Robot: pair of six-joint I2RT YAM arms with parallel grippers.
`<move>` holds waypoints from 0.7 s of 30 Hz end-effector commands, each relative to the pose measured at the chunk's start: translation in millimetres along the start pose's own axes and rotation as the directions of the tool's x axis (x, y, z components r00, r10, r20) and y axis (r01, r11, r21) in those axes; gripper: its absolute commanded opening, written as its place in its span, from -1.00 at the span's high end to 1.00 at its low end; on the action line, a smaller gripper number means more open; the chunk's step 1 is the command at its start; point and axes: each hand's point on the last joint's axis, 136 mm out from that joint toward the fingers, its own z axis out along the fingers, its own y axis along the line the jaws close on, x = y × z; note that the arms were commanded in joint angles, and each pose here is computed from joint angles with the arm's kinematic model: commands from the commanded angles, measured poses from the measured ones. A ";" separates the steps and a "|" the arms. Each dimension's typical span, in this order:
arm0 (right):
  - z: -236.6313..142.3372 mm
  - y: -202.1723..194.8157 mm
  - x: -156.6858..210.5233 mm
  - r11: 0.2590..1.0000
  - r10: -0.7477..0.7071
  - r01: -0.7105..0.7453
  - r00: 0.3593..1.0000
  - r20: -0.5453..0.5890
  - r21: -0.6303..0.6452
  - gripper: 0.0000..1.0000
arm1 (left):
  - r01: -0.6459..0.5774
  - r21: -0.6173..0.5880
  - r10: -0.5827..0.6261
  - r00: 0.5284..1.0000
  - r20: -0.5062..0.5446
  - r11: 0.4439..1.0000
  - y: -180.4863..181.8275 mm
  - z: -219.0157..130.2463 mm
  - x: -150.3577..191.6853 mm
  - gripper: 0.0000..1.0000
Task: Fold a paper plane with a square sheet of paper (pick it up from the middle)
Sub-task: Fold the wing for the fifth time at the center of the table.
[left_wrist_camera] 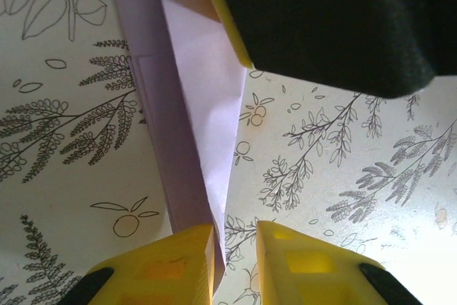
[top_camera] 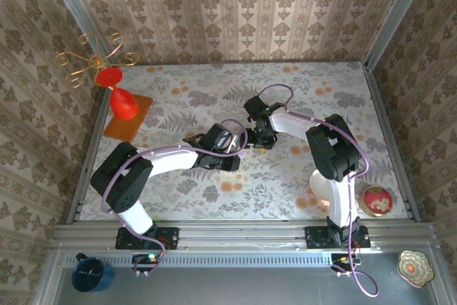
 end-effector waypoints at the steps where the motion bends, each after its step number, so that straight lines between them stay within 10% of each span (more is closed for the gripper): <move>1: 56.3 -43.6 15.9 0.988 0.025 -0.015 0.998 -0.059 0.151 -0.23 | -0.054 -0.044 0.053 0.998 -0.031 0.998 8.0 4.2 5.2 0.54; 21: 57.3 -44.8 18.4 0.988 0.026 -0.016 0.997 -0.066 0.153 -0.20 | 0.027 0.023 -0.025 0.998 -0.060 0.999 13.9 14.8 23.5 0.81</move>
